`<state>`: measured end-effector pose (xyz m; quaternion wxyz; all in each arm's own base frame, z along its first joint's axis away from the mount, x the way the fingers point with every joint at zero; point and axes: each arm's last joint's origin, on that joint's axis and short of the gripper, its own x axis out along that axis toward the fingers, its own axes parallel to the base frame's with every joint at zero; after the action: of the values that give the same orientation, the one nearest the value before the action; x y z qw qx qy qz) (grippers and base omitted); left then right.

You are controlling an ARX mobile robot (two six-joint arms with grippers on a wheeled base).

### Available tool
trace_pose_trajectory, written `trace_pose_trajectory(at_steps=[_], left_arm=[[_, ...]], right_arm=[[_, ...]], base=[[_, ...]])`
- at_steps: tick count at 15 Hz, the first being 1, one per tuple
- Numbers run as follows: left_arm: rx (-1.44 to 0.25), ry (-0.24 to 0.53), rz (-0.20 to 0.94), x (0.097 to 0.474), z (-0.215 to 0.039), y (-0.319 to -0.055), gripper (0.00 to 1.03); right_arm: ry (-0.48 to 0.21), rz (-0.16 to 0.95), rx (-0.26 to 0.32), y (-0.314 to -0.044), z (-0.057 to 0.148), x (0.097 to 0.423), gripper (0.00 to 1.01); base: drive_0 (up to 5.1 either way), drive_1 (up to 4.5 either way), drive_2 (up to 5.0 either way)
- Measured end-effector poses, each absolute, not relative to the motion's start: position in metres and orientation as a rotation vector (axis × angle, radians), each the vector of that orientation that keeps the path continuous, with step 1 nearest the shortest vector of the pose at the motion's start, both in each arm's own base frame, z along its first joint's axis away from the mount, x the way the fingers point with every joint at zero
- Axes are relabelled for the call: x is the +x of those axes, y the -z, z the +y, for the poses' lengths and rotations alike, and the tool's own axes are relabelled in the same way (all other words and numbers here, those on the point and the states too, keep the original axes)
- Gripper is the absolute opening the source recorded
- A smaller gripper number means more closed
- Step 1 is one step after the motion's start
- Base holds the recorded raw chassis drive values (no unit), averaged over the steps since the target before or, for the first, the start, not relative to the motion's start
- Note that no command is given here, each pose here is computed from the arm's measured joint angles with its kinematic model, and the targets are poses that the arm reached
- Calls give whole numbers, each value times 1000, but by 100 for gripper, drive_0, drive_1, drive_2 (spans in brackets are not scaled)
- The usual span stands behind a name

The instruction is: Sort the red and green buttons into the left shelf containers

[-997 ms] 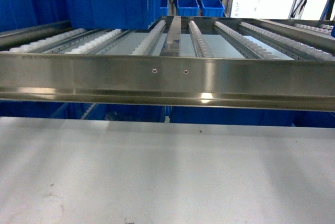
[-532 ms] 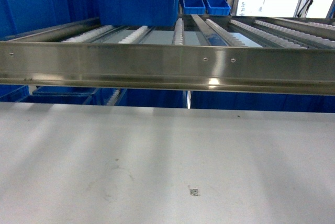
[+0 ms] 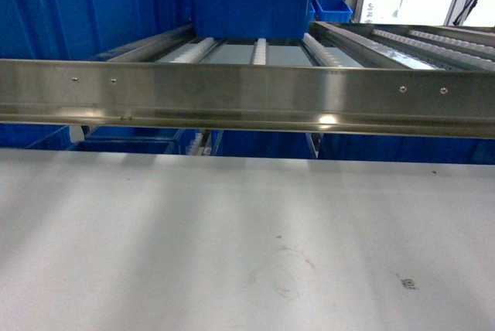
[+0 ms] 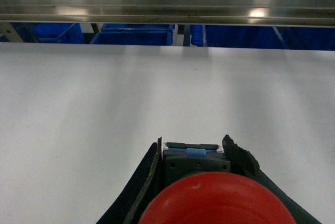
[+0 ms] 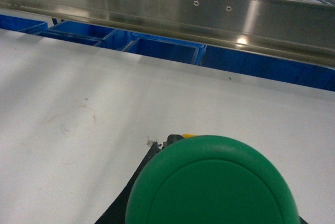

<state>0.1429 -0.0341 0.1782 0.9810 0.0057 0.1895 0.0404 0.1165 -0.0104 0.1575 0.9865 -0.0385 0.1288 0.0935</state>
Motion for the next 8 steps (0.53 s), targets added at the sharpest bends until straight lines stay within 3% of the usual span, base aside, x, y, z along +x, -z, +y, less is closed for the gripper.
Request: trace_pose_trajectory(at_steps=[8], left_arm=[[11,-81,380,143,-34,-178,29]], right_arm=[[-187,258,-78,-158,-10,117,26]], base=[[-478,110,361]])
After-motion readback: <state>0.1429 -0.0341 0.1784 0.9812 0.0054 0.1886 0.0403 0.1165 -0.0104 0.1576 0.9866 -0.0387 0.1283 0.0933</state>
